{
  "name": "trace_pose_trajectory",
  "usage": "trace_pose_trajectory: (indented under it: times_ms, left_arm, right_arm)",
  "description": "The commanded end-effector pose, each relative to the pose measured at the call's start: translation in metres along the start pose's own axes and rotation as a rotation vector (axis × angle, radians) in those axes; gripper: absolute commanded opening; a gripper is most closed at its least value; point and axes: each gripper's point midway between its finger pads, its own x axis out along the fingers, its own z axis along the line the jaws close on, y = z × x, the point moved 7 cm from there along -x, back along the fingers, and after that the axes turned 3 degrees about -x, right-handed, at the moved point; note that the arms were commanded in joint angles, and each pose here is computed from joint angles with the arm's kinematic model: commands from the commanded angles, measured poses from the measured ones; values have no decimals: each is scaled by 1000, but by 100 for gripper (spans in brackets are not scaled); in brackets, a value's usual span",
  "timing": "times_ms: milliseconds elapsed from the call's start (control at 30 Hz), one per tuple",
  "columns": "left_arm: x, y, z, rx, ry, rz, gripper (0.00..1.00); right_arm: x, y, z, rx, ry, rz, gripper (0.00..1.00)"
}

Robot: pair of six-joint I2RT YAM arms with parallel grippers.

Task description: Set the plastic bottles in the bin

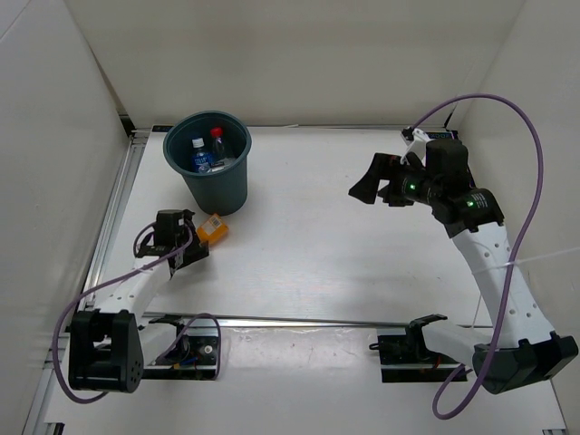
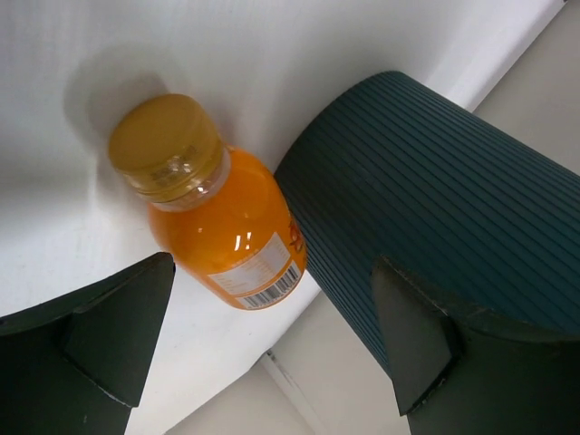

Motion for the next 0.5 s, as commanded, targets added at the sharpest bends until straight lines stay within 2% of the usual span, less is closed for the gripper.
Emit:
trace_pose_trajectory:
  times_ms: [0, 400, 467]
  left_arm:
    - [-2, 11, -28, -173, 57, 59, 100]
    - [27, 21, -38, -228, 1, 38, 100]
    - [29, 21, -39, -228, -3, 35, 97]
  right_arm:
    - [-13, -8, 5, -55, -5, -53, 100]
    - [1, 0, -5, -41, 19, -4, 100]
    - [4, -1, -6, -41, 19, -3, 100]
